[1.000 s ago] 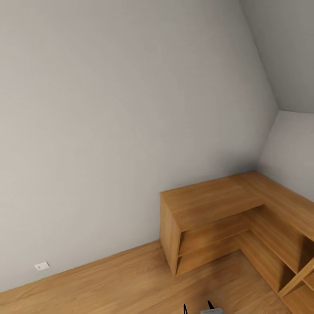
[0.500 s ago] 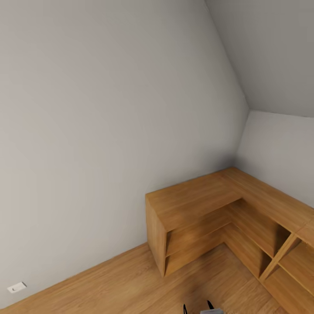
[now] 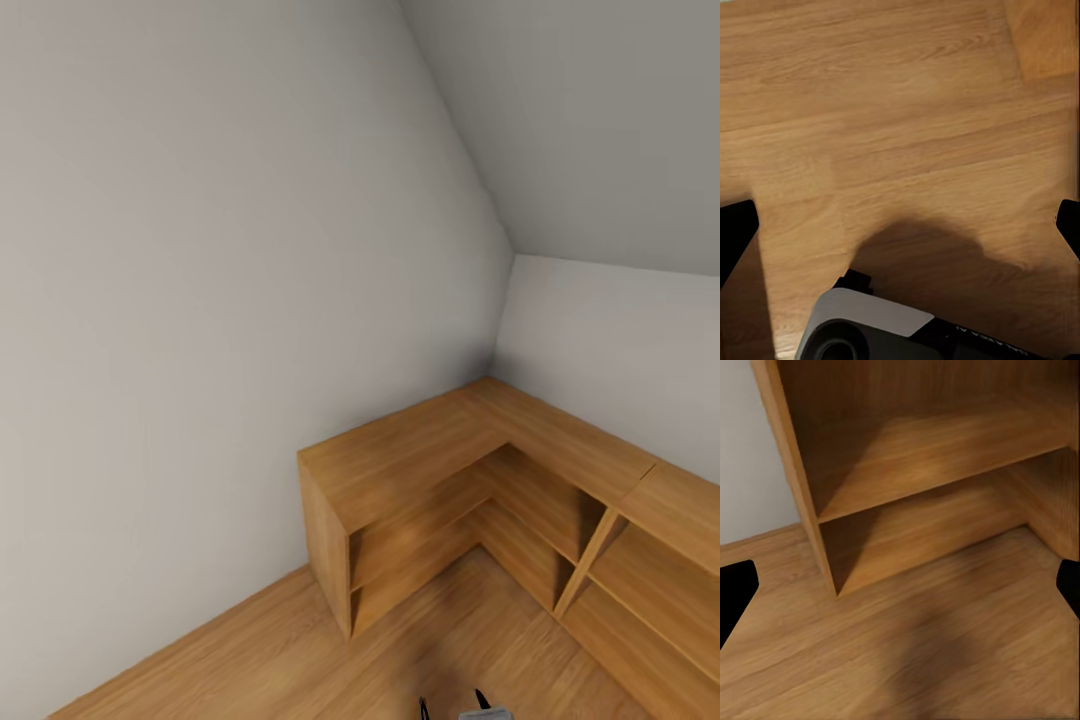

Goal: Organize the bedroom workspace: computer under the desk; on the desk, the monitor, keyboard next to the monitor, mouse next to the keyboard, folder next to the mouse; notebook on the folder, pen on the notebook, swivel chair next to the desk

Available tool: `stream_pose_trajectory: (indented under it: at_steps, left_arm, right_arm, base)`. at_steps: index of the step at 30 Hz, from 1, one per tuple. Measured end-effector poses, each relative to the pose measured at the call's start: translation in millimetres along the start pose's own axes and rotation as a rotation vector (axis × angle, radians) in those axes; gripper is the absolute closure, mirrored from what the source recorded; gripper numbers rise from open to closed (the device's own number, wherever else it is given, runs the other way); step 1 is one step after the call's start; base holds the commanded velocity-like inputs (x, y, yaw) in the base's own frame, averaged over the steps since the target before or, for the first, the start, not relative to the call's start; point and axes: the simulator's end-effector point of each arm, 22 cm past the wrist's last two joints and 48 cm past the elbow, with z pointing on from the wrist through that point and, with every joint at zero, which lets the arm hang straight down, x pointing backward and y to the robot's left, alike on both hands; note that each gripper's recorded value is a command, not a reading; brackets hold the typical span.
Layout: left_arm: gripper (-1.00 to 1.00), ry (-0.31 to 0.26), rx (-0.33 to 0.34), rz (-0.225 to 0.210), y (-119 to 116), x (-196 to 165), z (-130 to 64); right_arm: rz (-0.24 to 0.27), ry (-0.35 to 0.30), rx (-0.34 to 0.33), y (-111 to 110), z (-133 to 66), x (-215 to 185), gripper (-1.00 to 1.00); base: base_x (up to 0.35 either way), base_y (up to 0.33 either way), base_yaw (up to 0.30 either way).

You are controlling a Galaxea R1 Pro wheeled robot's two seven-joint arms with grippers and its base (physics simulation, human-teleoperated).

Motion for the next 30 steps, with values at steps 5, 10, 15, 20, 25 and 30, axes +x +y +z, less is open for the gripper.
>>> stream_pose_trajectory:
  at_steps: [5,10,15,20,25,30]
  left_arm:
    - [-1.00,-0.003,0.001,-0.001,-0.5,-1.5,-0.2]
    - [-1.00,-0.007,0.002,-0.001,-0.7,-3.0,-0.4]
    - [-1.00,-0.010,0.003,-0.002,-1.4,-4.4,-0.7]
    - [-1.00,-0.013,0.004,-0.002,-1.7,-5.7,-0.9]
    - [-1.00,-0.014,0.005,-0.003,-2.0,-6.1,-1.0]
    - [-1.00,-0.015,0.005,-0.002,-1.8,-6.4,-1.0]
  right_arm:
    - [0.000,-0.004,0.000,-0.1,0.2,-1.5,-1.00]
    - [0.000,-0.007,0.002,-0.5,0.5,-3.1,-1.00]
    - [-0.001,-0.011,0.001,-0.1,0.7,-4.6,-1.00]
    - [-0.005,0.005,0.000,0.8,1.0,-2.0,-1.00]
    - [-0.008,0.033,0.000,2.4,1.1,3.4,-1.00]
    - [-0.008,0.046,-0.001,4.1,1.2,5.8,-1.00]
  base:
    - [0.000,0.000,-0.267]
    - [0.000,0.000,-0.267]
    - [0.000,0.000,-0.268]
    - [0.000,0.000,-0.220]
    - [0.000,0.000,-0.077]
    - [0.000,0.000,-0.024]
